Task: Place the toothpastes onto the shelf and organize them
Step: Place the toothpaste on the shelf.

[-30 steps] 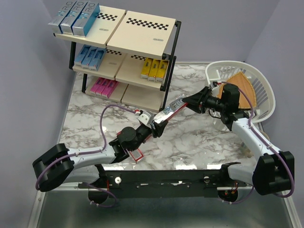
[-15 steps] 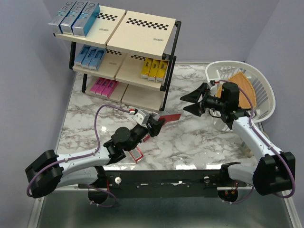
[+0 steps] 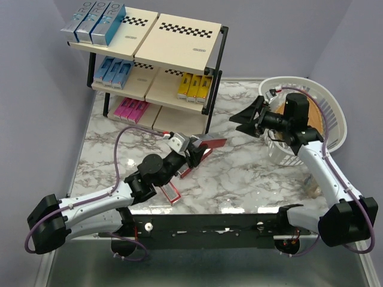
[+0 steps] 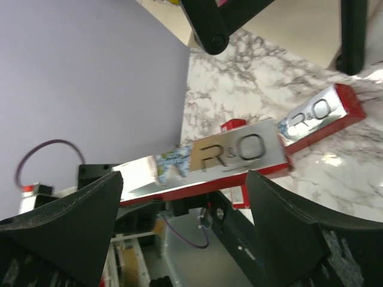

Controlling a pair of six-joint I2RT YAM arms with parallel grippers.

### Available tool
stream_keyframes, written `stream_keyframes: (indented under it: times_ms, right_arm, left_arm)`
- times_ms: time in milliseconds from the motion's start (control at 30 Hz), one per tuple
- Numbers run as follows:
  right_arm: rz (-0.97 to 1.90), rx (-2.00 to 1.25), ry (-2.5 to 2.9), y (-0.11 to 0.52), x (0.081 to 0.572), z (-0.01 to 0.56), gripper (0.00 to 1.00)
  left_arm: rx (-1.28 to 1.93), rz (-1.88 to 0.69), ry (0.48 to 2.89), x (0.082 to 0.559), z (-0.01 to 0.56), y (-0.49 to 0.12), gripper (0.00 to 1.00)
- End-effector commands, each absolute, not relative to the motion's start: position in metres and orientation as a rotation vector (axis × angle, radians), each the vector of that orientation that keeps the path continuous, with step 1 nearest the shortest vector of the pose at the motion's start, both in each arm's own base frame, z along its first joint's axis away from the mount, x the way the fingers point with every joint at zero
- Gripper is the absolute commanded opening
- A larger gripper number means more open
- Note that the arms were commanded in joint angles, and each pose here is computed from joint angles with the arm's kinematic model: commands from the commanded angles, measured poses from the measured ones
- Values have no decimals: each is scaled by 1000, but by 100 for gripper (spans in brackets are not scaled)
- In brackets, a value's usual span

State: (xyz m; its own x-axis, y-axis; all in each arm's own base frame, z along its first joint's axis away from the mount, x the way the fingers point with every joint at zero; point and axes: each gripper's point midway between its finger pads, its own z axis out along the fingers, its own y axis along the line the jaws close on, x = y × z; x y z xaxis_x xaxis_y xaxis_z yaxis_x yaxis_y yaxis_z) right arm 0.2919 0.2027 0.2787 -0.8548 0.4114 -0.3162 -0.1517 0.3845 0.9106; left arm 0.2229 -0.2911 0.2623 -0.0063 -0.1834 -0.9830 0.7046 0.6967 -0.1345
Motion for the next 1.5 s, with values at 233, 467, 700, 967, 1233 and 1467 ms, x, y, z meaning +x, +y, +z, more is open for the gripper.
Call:
stream_keyframes:
  times_ms: [233,467,700,967,1233,1467]
  right_arm:
    - [694,141,1916,113,304,339,94]
    - [525,165,1840,85,296,350,96]
    - [555,143,1845,91,296,340,96]
    - [559,112,1840,93,297,336,96]
    - [550,97,1841,93,297,330,96]
    - [546,86,1844,93,298,328,96]
  left_arm:
    - [426,-604,1146,226,427,-262,20]
    - [350,-576,991,225,528,-246,20]
    - [260,-492,870,254,601,-228,20]
    - [237,-397,937,338,588,-227,20]
    - [280,-314,1013,395,560,-228,23]
    - [323,-334,1106,405,528,-237,43]
